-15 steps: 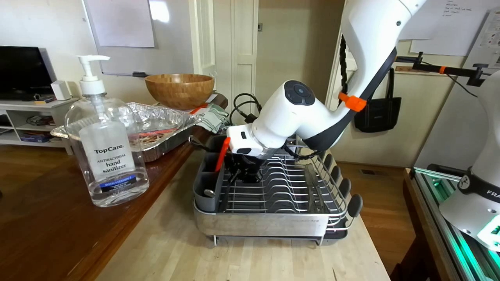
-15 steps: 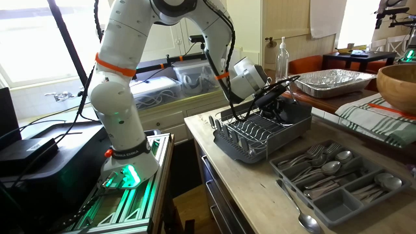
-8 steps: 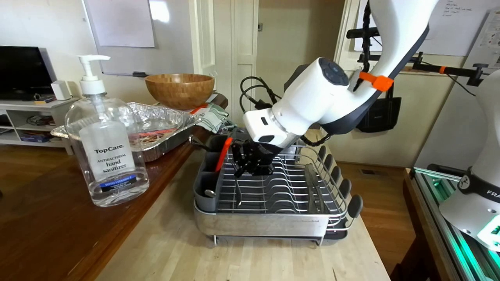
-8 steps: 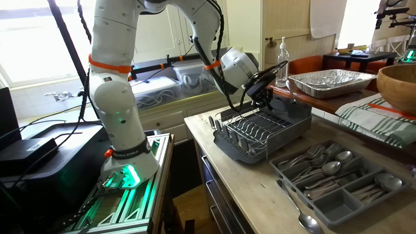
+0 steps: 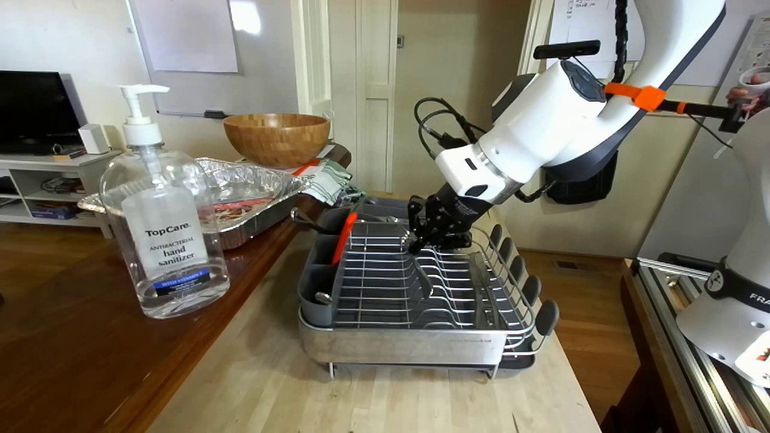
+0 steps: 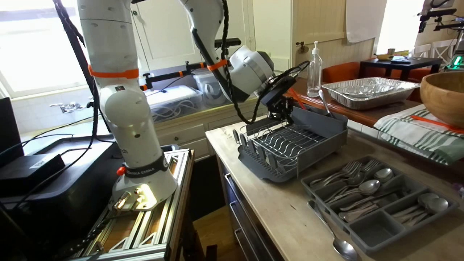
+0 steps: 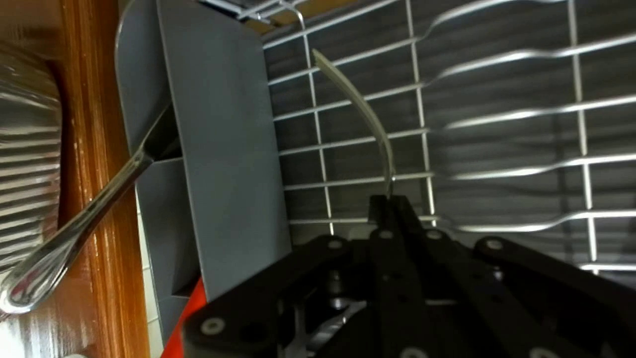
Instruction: Put the forks in the gray tray
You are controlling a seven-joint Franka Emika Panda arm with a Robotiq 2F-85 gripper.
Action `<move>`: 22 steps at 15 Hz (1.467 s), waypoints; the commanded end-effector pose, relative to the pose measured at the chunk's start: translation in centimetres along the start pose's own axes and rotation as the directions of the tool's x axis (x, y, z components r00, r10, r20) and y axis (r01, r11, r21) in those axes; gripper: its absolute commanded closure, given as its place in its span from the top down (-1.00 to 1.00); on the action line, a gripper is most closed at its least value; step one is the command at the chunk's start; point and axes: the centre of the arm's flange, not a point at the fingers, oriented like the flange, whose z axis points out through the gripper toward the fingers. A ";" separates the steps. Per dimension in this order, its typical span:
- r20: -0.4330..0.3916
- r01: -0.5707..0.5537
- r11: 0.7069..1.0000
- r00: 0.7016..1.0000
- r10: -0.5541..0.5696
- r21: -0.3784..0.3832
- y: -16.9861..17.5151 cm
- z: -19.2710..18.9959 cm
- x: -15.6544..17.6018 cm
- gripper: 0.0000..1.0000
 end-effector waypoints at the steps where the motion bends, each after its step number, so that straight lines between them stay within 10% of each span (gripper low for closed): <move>1: 0.024 0.102 0.995 0.995 -0.102 -0.002 -0.4 -2.9 -4.7 -0.98; 12: -0.064 0.419 0.908 0.906 -0.418 0.012 0.2 -5.0 -14.8 -0.98; 22: 0.026 0.390 0.920 0.921 -0.389 -0.029 -1.5 -3.8 -17.1 -0.93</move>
